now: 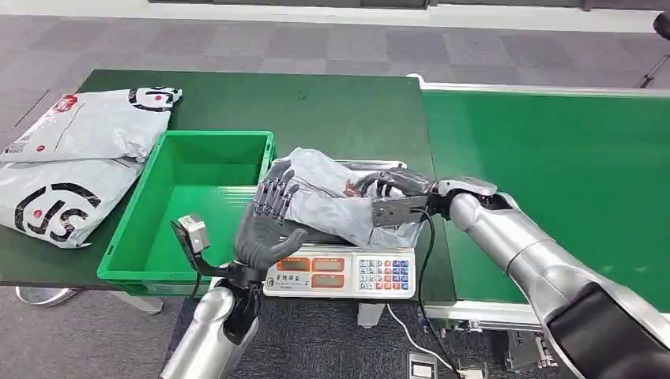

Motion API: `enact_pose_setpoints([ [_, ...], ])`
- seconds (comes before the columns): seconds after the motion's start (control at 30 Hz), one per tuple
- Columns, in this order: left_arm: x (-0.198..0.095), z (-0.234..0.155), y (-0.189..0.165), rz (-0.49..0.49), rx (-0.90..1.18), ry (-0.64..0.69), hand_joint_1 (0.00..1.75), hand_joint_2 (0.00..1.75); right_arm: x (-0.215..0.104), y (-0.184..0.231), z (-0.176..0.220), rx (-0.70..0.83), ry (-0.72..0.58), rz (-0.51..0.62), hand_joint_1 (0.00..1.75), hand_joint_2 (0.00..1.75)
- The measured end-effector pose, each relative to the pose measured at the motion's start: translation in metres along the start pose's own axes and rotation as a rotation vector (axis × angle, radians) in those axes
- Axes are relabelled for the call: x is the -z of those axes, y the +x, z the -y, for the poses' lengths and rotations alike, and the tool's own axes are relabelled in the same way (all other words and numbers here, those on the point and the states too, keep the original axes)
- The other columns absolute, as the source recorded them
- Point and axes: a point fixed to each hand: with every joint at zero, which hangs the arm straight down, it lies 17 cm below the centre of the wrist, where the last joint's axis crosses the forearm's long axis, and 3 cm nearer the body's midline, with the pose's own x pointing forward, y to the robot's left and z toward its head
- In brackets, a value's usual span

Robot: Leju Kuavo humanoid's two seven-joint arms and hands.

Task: Moved the parcel from conveyor to table for the left to box.

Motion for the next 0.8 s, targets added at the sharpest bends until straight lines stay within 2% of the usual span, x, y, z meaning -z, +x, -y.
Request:
enact_pose_setpoints([
  [0.1, -0.001, 0.001, 0.000, 0.000, 0.001, 0.000, 0.00, 1.75, -0.001, -0.008, 0.011, -0.043, -0.060, -0.032, 0.00, 1.75],
  [0.17, -0.003, 0.002, 0.001, 0.001, 0.002, -0.001, 0.00, 1.75, 0.000, -0.008, 0.036, -0.134, -0.207, -0.052, 0.00, 1.75],
  [0.27, -0.005, 0.002, 0.002, 0.003, 0.006, 0.002, 0.00, 1.75, -0.002, 0.004, 0.059, -0.173, -0.358, -0.039, 0.00, 1.75],
  [0.6, -0.005, 0.005, 0.001, -0.008, 0.009, -0.007, 0.00, 1.75, -0.011, 0.007, 0.048, -0.118, -0.420, -0.060, 0.00, 1.75],
  [0.8, -0.005, 0.005, 0.002, -0.006, 0.009, -0.007, 0.00, 1.75, -0.024, 0.023, 0.058, 0.033, -0.506, 0.053, 0.00, 1.75],
])
